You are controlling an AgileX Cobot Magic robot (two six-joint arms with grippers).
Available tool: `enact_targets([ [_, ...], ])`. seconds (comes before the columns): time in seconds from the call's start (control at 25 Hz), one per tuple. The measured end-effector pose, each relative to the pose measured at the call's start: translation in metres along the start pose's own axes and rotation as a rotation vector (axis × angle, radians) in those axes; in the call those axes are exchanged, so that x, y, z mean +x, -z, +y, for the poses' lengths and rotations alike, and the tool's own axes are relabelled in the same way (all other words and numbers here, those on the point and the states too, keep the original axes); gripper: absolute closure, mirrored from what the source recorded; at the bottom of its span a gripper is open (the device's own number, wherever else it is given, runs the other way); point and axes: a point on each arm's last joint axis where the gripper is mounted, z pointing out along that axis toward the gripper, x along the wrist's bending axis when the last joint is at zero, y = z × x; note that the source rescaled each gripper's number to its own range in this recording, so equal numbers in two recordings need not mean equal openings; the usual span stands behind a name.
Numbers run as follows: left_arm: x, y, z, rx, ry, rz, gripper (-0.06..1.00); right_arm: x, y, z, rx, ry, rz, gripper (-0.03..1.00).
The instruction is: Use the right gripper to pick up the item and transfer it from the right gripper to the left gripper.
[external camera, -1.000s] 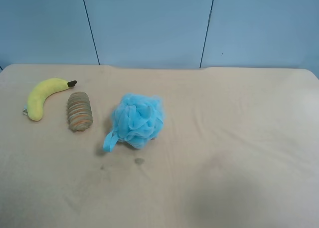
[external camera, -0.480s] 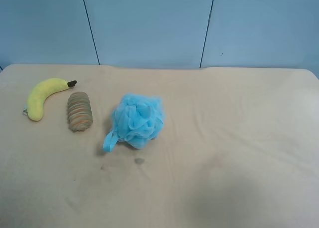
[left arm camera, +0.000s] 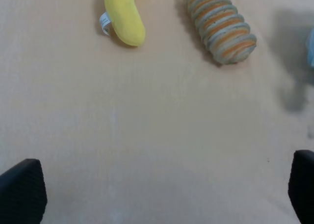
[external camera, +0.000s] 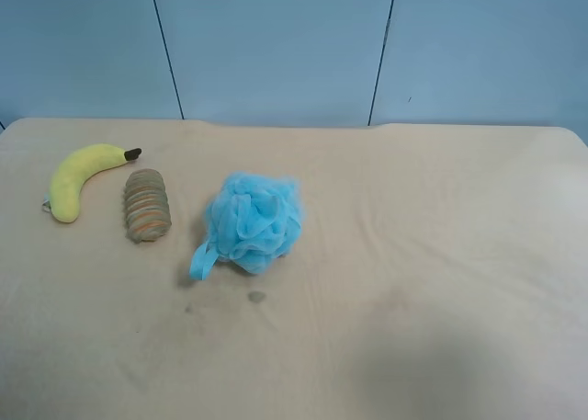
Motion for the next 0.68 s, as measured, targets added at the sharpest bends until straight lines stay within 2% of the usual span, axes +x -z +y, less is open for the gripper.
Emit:
enact_targets([
  [0.24, 0.000, 0.001, 0.000, -0.006, 0.000, 0.000, -0.05, 0.000, 0.000, 0.000, 0.000, 0.000, 0.000, -0.03],
  [0.44, -0.001, 0.010, -0.006, -0.078, -0.002, 0.003, -0.05, 0.000, 0.000, 0.000, 0.000, 0.000, 0.000, -0.03],
  [0.68, -0.001, 0.011, -0.006, -0.084, -0.002, 0.003, -0.05, 0.000, 0.000, 0.000, 0.000, 0.000, 0.000, -0.03],
])
